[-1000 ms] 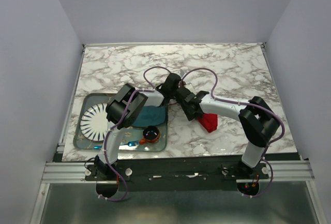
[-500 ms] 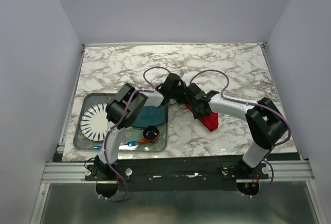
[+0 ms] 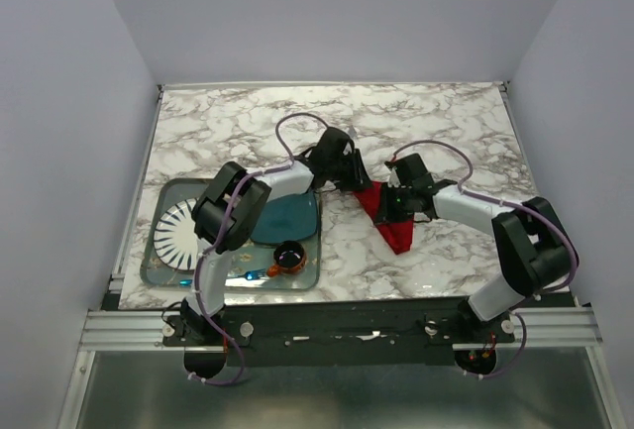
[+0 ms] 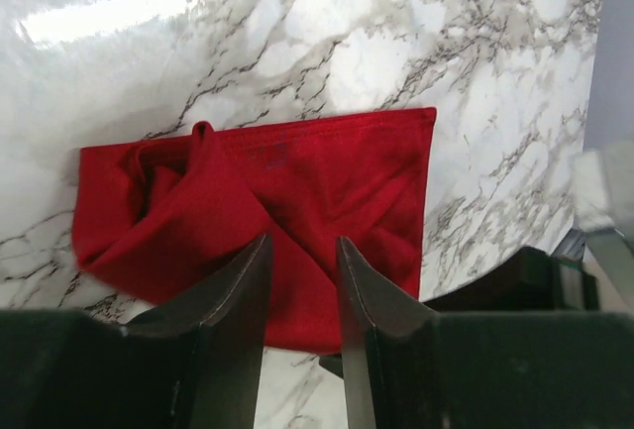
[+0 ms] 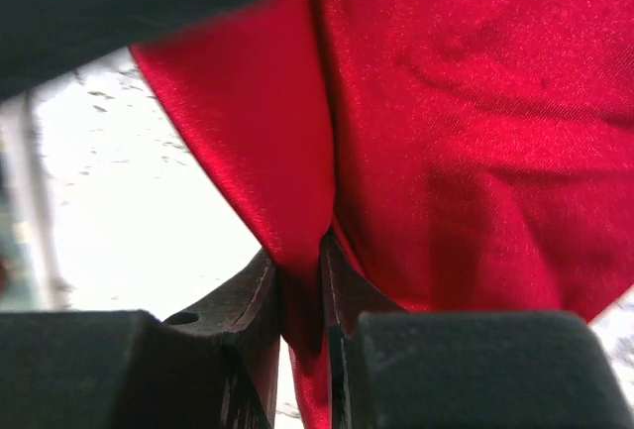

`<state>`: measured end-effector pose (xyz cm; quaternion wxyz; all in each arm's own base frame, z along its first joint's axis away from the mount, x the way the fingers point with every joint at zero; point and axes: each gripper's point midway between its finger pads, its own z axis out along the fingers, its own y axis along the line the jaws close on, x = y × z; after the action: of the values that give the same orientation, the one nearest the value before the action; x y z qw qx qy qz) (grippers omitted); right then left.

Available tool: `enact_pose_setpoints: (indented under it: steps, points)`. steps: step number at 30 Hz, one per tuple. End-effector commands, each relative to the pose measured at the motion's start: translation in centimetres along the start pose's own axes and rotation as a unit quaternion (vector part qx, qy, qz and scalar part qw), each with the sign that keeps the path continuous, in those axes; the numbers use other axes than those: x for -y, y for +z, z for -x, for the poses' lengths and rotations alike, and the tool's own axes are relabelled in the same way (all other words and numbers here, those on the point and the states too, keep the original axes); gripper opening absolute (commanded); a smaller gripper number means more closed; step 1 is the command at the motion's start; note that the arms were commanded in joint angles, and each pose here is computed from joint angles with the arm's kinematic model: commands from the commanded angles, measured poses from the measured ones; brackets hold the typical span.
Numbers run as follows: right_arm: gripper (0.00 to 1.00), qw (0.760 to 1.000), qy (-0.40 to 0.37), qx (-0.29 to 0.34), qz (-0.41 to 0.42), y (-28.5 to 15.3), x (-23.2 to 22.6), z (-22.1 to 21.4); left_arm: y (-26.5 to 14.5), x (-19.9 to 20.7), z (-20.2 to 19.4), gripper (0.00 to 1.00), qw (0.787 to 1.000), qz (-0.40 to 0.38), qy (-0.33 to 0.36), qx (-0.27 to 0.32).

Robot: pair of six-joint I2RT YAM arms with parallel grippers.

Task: Fold the napkin, place the utensils inside, and roll it up
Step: Roll the napkin with the utensil

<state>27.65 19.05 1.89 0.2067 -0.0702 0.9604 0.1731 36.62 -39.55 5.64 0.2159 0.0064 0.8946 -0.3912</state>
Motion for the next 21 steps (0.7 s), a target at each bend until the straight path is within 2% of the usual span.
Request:
enact_pose_setpoints:
  steps: [1,10,15,17,21]
  points:
    - [0.22,0.987,0.076,-0.066,0.128,1.0,-0.7,-3.9,-3.1,1.9,3.3,0.41,0.999,0.022,0.032,0.029]
    - [0.22,0.959,0.164,-0.093,0.210,2.1,-0.6,-4.5,-3.2,2.9,1.7,0.39,0.999,-0.016,0.025,0.013]
    - [0.23,0.957,0.193,-0.090,0.199,2.3,0.5,-4.8,-1.4,1.6,0.0,0.32,1.000,-0.025,0.000,-0.013]
    - [0.27,0.957,0.204,-0.088,0.188,2.4,1.0,-4.7,-0.8,0.6,-0.6,0.31,1.000,-0.016,-0.005,-0.018]
    - [0.26,0.956,0.212,-0.093,0.178,2.6,1.4,-5.0,0.5,-1.1,-1.3,0.30,1.000,-0.001,-0.004,-0.023]
